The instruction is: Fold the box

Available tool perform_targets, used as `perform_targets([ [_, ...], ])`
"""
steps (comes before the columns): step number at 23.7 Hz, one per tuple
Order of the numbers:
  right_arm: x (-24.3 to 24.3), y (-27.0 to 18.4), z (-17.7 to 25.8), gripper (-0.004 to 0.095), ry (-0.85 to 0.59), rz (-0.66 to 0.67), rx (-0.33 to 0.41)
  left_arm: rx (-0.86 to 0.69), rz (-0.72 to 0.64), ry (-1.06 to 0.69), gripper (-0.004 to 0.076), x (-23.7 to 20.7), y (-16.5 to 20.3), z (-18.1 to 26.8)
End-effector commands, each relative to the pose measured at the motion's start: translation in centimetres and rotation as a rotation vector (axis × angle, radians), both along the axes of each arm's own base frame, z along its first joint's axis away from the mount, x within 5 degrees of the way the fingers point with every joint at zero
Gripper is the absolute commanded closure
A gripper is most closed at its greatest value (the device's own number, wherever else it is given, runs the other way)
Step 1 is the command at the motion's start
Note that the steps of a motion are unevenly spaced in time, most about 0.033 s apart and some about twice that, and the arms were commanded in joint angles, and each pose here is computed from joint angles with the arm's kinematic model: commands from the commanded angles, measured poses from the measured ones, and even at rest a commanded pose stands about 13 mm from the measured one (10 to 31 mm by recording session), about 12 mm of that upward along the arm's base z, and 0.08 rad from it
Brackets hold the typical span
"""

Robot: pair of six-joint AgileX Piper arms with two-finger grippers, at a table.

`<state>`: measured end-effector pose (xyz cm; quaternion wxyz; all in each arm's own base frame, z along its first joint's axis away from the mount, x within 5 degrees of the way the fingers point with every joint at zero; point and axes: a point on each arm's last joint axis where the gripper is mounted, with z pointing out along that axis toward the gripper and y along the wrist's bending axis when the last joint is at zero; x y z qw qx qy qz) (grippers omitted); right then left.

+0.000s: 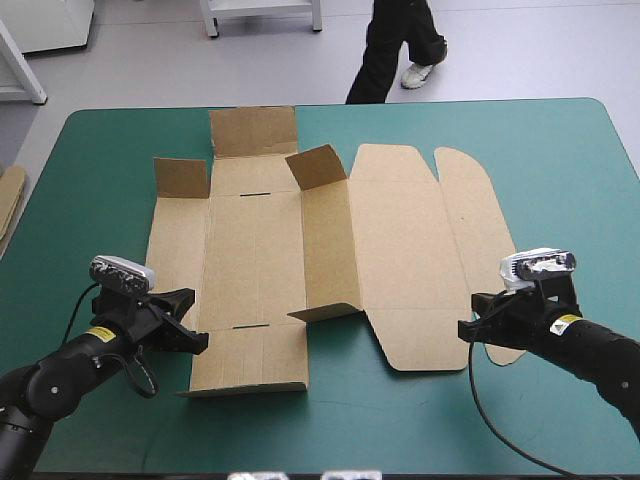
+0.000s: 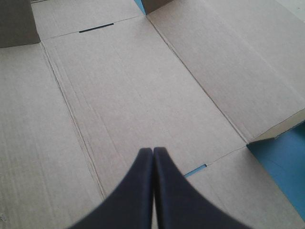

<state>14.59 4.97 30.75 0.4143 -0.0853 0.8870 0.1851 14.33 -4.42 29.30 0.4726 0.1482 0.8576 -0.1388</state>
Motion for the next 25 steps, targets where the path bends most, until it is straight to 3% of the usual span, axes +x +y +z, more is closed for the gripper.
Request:
perform_targets([
  [1,0.38,-0.01,1.26,0.0921,-0.070,-0.019,0.025,-0.035,0.031,-0.076,0.0732,0.37,0.06,1.41],
  [22,0.27,0.09,1.17,0.0921,-0.053,-0.011,0.034,-0.036,0.033,-0.076,0.0732,0.38,0.07,1.38],
  [25,0.88,0.01,1.49,0.0921,-0.088,-0.035,0.038,-0.092,0.095,-0.074,0.0732,1.20,0.20,1.50],
])
